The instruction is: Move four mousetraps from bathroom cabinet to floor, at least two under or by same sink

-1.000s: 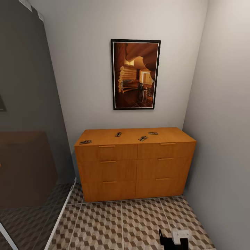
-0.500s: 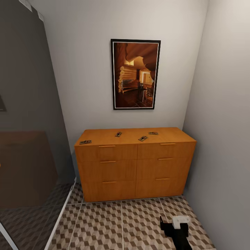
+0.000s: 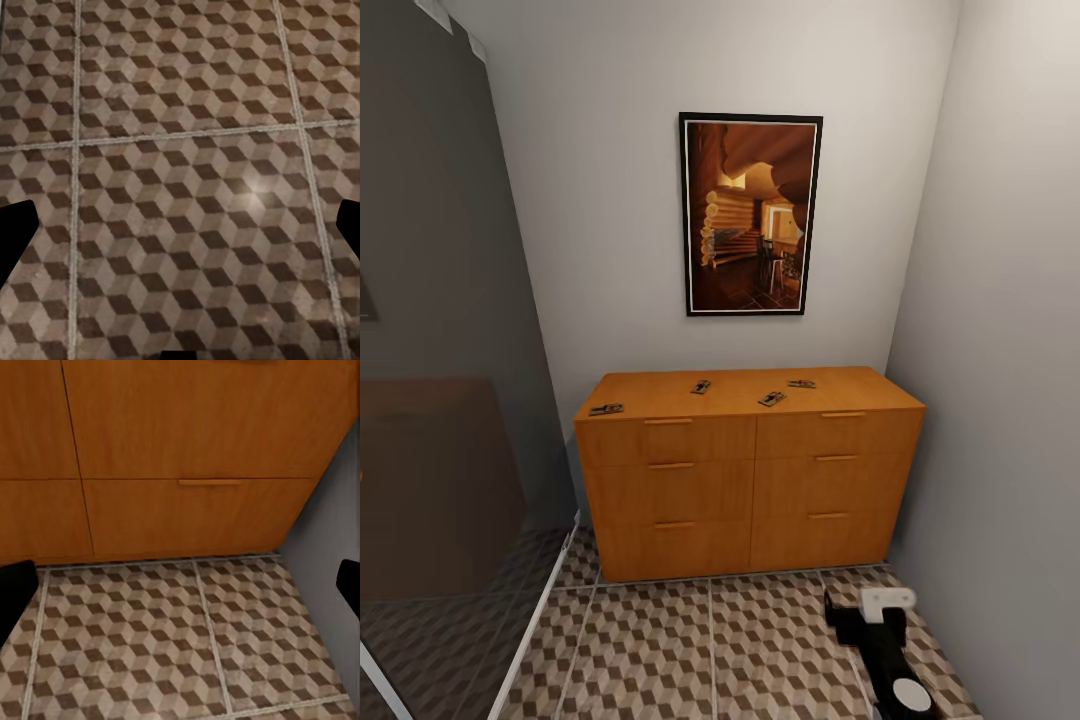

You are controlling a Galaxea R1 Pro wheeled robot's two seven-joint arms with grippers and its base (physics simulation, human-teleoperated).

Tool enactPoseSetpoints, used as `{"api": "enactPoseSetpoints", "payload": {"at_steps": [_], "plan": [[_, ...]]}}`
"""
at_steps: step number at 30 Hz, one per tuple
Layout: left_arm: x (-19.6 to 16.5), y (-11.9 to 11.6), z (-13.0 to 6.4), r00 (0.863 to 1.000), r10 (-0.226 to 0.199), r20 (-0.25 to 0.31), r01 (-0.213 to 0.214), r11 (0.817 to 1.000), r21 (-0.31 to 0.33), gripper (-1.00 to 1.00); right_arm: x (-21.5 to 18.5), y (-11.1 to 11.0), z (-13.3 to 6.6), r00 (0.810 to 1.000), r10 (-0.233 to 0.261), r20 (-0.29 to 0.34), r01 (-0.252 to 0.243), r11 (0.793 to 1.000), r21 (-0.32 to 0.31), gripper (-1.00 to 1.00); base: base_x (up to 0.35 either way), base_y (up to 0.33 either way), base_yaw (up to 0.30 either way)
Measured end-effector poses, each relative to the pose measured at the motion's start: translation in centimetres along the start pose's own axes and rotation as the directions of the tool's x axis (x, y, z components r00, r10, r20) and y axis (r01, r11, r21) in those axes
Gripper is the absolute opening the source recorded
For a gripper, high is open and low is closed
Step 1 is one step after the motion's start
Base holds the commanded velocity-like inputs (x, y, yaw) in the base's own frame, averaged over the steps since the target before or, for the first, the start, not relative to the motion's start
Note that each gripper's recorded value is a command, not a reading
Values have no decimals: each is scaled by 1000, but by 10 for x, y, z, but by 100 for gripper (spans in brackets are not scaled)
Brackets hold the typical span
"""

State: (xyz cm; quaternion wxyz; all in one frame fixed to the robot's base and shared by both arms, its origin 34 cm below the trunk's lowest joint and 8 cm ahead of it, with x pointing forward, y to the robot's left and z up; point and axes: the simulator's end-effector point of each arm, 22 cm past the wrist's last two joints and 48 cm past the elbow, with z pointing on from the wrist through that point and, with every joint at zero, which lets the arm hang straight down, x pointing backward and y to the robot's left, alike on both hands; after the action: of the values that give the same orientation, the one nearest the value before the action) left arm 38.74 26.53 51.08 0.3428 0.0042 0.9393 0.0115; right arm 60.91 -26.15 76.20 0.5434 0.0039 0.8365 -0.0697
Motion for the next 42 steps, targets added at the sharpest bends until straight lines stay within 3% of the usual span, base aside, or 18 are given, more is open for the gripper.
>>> {"api": "enactPoseSetpoints", "payload": {"at_steps": [26,42], "plan": [[3,-3,0,1000,-3,-7,3,1000,3,100,-70,-16,-15,999,11,41,-12,999,31,100,0,0,0],[10,-7,-2,1000,-6,-22,6,1000,8,100,-136,-20,8,999,17,34,-18,999,43,100,0,0,0]]}}
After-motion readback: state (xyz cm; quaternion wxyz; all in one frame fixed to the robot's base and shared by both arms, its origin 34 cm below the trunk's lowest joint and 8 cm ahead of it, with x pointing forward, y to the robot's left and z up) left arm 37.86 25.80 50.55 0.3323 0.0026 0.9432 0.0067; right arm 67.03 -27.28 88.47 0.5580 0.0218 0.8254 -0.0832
